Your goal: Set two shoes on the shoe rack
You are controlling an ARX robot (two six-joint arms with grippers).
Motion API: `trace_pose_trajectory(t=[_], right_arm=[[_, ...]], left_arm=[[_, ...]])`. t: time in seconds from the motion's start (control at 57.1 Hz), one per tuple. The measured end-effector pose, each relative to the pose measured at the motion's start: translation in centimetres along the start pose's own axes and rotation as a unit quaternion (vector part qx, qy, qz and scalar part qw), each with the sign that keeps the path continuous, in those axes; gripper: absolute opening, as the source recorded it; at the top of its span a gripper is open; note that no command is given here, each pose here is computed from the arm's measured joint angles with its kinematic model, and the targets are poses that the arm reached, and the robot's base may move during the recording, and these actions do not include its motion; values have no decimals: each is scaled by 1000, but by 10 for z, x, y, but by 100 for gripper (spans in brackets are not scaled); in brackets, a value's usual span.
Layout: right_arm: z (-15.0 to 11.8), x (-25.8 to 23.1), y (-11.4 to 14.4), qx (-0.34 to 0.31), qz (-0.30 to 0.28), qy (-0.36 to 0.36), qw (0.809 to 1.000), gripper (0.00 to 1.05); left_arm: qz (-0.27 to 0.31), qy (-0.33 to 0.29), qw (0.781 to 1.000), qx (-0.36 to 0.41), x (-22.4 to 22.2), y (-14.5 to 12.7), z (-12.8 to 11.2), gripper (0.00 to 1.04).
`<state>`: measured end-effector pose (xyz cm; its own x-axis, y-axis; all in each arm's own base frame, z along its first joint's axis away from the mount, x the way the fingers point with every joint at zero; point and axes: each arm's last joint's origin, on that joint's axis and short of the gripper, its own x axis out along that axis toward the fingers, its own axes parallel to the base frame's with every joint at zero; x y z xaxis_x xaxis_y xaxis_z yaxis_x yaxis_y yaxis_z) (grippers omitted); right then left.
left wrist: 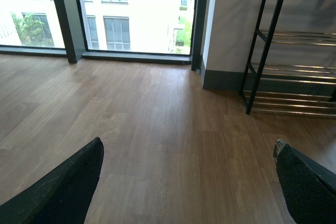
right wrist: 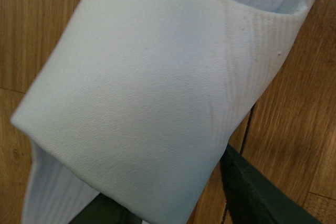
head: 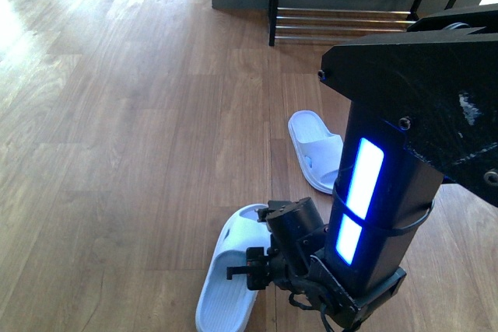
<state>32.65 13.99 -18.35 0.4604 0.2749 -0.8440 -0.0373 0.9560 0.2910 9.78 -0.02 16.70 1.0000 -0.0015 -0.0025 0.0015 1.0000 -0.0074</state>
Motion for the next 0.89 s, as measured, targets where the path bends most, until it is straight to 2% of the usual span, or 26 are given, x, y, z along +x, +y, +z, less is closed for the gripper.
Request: trace_pose_trajectory(t=[0.14,0.21,0.332,0.542,0.717,0.892], right_arm=[[-6,-7,-13,11,-2,-8,1000,15],[-9,-14,-24,21,-4,-12,1000,1],[-5,-26,-32,29,-8,-20,999,1],[22,-69,-30,11,-7,-55,998,1],[51,-130,-33,-2,-29,-96,995,1],[66,-189,-41,-1,-56,-129,990,1]], left_arm=[[0,0,1000,0,0,0,0,95],[0,0,1000,0,0,0,0,95],[0,0,1000,0,0,0,0,95],[0,0,1000,0,0,0,0,95],[0,0,1000,0,0,0,0,95],[0,0,1000,0,0,0,0,95]])
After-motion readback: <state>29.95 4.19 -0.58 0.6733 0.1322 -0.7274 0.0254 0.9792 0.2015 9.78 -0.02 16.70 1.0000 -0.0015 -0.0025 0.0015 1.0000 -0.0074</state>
